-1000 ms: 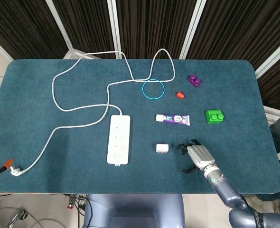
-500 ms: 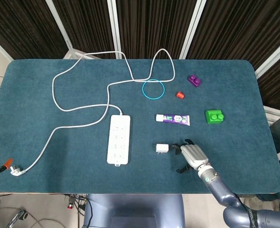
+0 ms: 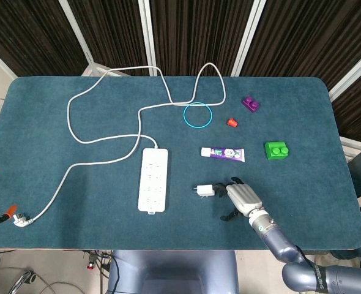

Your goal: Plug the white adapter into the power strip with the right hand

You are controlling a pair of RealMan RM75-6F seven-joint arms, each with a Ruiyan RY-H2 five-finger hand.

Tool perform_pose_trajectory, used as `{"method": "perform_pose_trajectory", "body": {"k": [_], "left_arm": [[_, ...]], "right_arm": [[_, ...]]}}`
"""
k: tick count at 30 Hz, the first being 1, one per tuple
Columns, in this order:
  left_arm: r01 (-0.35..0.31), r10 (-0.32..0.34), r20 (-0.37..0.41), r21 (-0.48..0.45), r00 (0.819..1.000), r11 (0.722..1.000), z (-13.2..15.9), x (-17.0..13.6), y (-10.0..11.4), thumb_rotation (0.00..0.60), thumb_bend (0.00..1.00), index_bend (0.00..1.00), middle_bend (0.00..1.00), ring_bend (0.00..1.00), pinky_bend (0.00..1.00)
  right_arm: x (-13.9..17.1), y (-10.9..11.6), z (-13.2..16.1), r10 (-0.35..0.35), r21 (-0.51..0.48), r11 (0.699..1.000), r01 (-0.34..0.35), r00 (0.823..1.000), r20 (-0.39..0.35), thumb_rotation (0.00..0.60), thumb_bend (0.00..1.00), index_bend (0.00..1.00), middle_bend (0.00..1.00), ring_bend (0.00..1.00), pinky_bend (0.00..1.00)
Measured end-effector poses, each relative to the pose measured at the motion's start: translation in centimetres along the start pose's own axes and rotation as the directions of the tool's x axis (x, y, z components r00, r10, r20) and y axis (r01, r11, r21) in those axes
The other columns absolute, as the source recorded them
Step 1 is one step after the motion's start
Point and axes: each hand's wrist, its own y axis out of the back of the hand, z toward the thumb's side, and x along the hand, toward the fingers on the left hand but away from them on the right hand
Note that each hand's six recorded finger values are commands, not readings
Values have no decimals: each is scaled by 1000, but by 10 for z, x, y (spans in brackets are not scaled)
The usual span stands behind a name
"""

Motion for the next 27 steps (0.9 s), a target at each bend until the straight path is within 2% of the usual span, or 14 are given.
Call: {"method": "perform_pose_trajectory", "body": {"k": [9,16,22,27], "left_arm": [[-6,6,-6,-17,1000,1000,1,-1,2,600,136,180,97,0,110],[-6,6,-8,-22,1000,1000,1,-1,1,600,136,180,97,0,110],[-11,11,-10,-27,1000,1000,1,-1,2,600,135,181,97,2,117],[-5,5,-13,-26,1000,1000,0,-1,1,600,135,185,96,23,151]], "right_arm": [[-2,5,22,-13,-8,1000,12,999,-47,600,189,264,392,283,87],[-7,22,40,-78,1,997,78,994,-81,600,189,265,389,284,94],[-15,39,45,-169,29,985,172,983,-77,600,189,258,261,213,114],[-24,34,42,-139,-4,990,139,988,-68,600,189,236,220,191,134]]}}
